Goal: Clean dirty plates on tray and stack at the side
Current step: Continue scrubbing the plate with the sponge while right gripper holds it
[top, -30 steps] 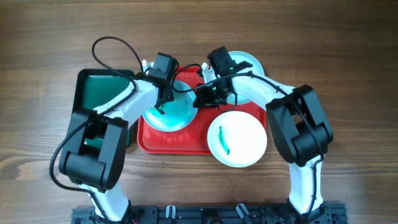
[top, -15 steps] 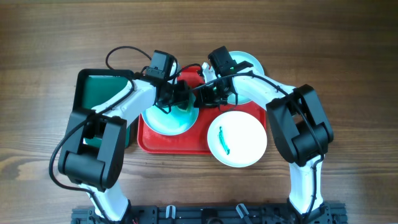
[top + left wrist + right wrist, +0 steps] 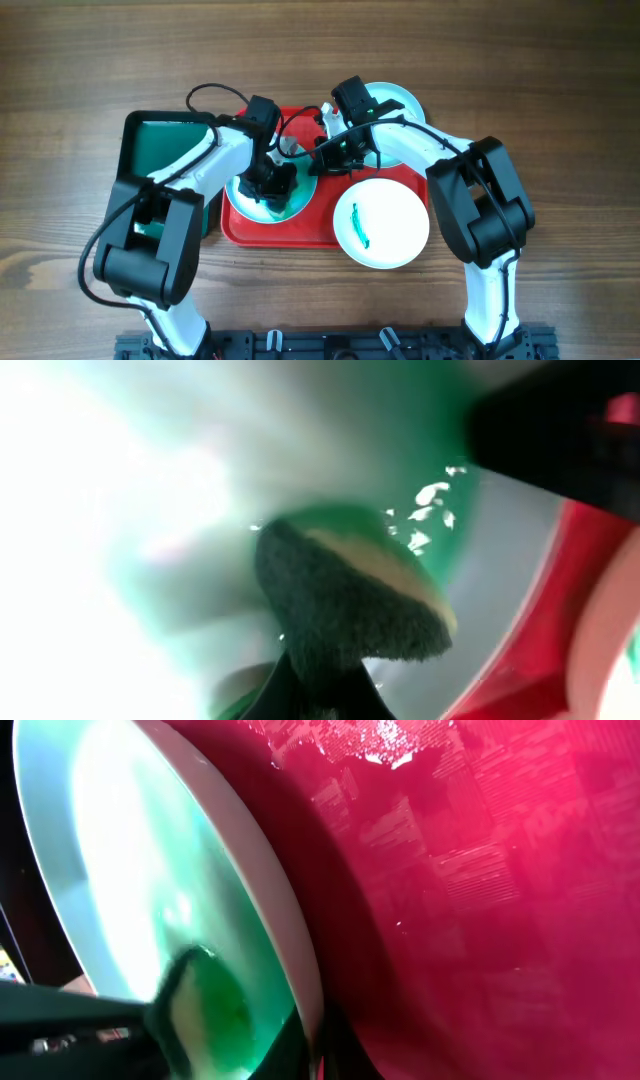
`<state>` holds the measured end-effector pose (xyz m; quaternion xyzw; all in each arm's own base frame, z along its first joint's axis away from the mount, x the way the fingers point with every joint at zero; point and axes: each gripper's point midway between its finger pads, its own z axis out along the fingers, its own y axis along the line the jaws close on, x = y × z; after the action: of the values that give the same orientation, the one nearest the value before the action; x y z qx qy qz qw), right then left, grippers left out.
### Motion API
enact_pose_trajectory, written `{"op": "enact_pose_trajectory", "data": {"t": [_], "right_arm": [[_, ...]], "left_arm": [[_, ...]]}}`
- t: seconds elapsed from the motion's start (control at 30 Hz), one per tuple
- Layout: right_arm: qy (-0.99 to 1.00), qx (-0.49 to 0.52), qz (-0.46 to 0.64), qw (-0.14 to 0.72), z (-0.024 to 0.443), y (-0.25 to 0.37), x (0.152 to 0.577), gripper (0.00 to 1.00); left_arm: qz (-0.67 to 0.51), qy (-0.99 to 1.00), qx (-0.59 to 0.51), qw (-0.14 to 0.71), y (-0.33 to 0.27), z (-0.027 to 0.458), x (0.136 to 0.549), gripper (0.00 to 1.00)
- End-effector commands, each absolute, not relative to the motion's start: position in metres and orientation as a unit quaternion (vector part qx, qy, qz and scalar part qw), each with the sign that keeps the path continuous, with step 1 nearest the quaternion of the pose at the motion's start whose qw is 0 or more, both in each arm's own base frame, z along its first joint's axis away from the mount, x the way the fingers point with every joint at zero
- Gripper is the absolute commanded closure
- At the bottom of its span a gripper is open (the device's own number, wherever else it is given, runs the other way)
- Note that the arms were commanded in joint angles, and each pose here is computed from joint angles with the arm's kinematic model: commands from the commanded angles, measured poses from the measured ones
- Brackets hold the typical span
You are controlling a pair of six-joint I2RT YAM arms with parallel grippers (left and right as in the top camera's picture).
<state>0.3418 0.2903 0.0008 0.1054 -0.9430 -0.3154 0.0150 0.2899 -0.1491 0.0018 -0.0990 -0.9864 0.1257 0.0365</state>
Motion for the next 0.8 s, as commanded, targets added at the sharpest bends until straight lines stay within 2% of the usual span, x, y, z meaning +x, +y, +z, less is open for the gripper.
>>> {"op": "enact_pose_trajectory", "data": {"t": [0.0, 0.13, 0.3, 0.4, 0.5, 0.57, 0.77], "right_arm": [[-0.95, 0.1, -0.293, 0.033, -0.024, 0.281, 0.335, 0.96], [-0.95, 0.1, -0.293, 0.033, -0.024, 0.281, 0.335, 0.96], [-0.95, 0.1, -0.292, 0.033, -0.024, 0.281, 0.335, 0.96], [-0.95, 0.1, -0.293, 0.033, -0.024, 0.281, 0.335, 0.96], [-0.95, 0.1, -0.293, 0.032, -0.024, 0.281, 0.336, 0.96], [-0.95, 0.1, -0.293, 0.033, -0.024, 0.281, 0.336, 0.96], [-0.95, 0.1, -0.293, 0.033, -0.024, 0.281, 0.336, 0.96]], "left_arm": [[-0.128, -0.992, -0.018, 0.001, -0.06, -0.012, 0.304, 0.96], [-0.185, -0.981, 0.037, -0.041, -0.041, -0.005, 0.316, 0.96], [-0.16, -0.985, 0.044, -0.05, -0.051, -0.008, 0.321, 0.96], [-0.065, -0.998, 0.005, -0.007, -0.083, -0.016, 0.309, 0.96], [0.12, -0.987, -0.094, 0.043, -0.145, -0.012, 0.288, 0.96], [0.198, -0.971, -0.127, 0.052, -0.169, -0.003, 0.28, 0.96], [0.242, -0.959, -0.145, 0.005, -0.188, 0.003, 0.3, 0.96]]}}
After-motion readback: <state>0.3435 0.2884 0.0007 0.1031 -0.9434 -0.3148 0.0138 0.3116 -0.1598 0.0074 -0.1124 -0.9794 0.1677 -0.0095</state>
